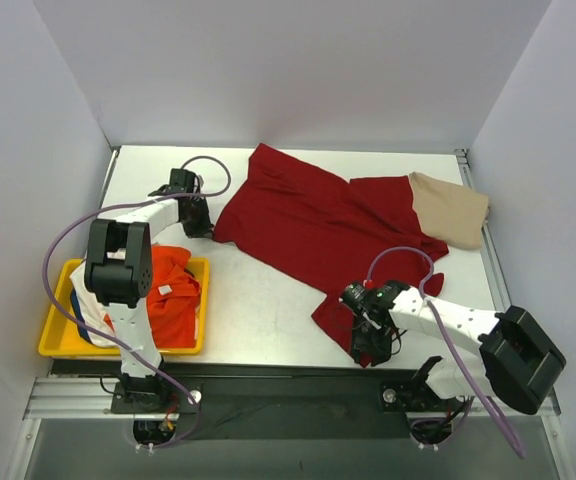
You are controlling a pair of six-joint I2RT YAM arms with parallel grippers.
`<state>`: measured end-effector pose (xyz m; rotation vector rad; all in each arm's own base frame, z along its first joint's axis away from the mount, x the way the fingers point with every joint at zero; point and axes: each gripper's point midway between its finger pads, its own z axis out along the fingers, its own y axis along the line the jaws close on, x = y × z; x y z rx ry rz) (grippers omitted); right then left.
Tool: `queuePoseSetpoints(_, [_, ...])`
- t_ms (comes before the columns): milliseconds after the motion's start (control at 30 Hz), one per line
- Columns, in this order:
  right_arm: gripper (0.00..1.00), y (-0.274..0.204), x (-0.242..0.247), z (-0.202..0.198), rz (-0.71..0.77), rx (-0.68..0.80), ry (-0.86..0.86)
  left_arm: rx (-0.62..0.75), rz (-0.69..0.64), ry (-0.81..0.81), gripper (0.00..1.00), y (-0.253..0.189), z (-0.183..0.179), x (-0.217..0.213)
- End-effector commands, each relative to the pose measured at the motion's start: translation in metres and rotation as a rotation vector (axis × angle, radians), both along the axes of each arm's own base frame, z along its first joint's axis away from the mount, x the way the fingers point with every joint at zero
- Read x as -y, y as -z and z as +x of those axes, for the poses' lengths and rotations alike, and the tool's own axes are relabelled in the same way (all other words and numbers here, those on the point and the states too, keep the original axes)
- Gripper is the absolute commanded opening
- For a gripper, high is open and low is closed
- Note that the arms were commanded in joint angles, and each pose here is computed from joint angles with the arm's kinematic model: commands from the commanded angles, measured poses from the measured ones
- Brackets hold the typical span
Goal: Fold and stack the t-shirts
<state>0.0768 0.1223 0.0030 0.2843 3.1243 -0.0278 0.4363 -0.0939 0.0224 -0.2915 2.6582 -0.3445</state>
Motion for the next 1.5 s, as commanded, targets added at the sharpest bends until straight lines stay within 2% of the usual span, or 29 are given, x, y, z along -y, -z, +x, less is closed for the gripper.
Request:
queuePoseSetpoints(0, [0.38, 0.003, 0.010, 0.000, -0.071, 0.004, 0.013, 0.059, -0.024, 0.012, 0.00, -0.013, 0.014, -0.002])
queuePoseSetpoints(200, [0.30, 0.010, 0.011, 0.002, -0.091, -0.004, -0.008, 0.060, -0.029, 0.009, 0.00, -0.014, 0.013, -0.003])
queuePoseSetpoints(367, [0.00, 0.012, 0.012, 0.000, -0.090, -0.021, -0.017, 0.077, -0.034, 0.013, 0.00, -0.022, 0.014, -0.002])
queuePoseSetpoints(667, [0.00, -0.023, -0.014, -0.013, 0.073, -0.079, -0.031, 0.134, 0.011, -0.005, 0.00, -0.061, 0.003, -0.017])
queuePoseSetpoints(800, [0.00, -0.044, -0.014, -0.023, 0.091, -0.116, -0.024, 0.128, 0.015, -0.015, 0.00, -0.070, -0.011, -0.034])
queuePoseSetpoints(1067, [0.00, -0.088, -0.025, -0.032, 0.154, -0.148, -0.043, 0.102, 0.031, 0.041, 0.00, -0.086, -0.037, -0.036])
queuePoseSetpoints(1467, [0.00, -0.110, -0.034, -0.062, 0.176, -0.152, -0.063, 0.054, 0.091, 0.081, 0.00, -0.102, -0.082, -0.056])
